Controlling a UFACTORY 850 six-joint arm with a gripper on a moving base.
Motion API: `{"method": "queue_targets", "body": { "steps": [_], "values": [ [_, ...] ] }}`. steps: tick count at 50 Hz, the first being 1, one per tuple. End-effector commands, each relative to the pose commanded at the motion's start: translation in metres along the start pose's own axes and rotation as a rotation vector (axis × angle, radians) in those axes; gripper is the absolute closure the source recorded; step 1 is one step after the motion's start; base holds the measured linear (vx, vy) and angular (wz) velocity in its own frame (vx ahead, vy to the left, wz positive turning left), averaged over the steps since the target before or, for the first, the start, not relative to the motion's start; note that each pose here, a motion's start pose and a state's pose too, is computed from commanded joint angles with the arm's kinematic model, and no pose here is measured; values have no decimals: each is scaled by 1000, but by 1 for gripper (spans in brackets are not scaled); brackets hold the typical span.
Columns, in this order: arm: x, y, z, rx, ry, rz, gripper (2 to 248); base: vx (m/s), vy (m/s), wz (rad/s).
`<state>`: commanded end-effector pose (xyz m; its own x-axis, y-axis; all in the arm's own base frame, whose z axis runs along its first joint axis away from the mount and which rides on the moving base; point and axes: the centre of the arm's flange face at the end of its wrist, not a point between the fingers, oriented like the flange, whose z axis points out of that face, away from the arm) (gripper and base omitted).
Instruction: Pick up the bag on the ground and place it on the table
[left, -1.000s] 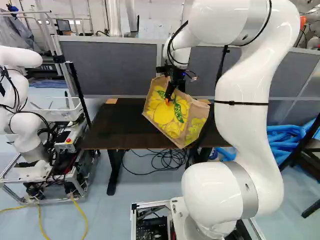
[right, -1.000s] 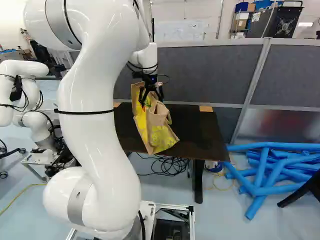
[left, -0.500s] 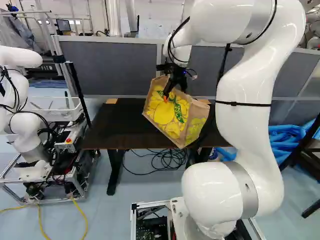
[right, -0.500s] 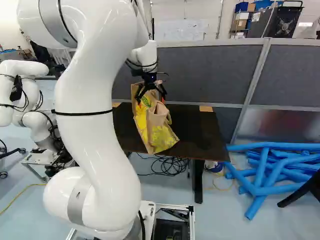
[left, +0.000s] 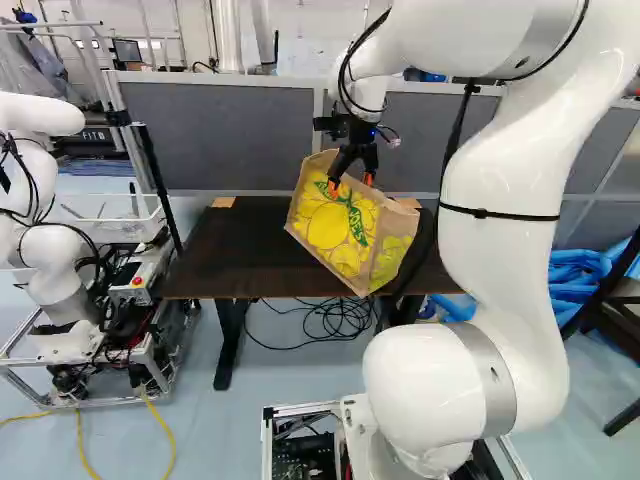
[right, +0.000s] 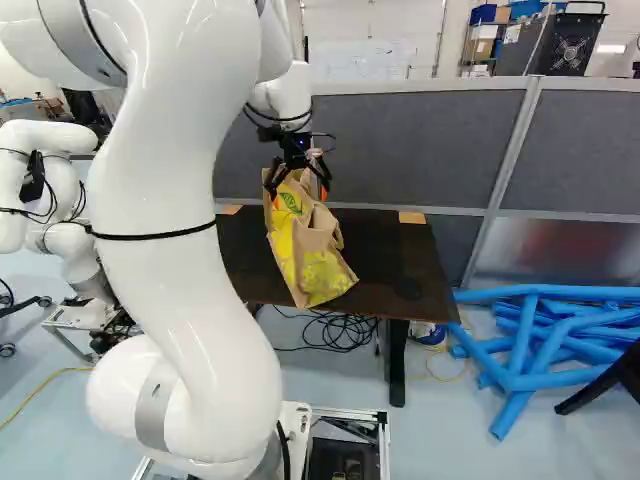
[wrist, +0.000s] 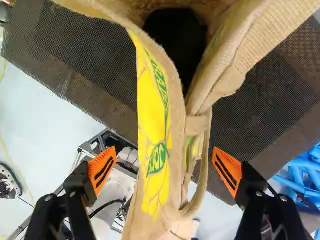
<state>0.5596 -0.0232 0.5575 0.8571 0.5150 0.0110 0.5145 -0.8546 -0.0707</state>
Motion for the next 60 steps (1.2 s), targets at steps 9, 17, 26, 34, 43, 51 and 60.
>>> {"method": "queue_targets", "body": {
  "steps": [9,17,26,34,43,51,60],
  "values": [
    [-10,3,-15,10,-10,15,3,0,0,0],
    [-21,9,-29,14,-18,33,3,0,0,0],
    [-32,17,-45,14,-26,53,3,0,0,0],
    [-41,21,-58,11,-33,64,3,0,0,0],
    [-48,22,-74,4,-38,69,3,0,0,0],
    [-52,20,-84,-5,-30,70,3,0,0,0],
    [-52,20,-86,-8,-27,70,3,0,0,0]
  ]
}}
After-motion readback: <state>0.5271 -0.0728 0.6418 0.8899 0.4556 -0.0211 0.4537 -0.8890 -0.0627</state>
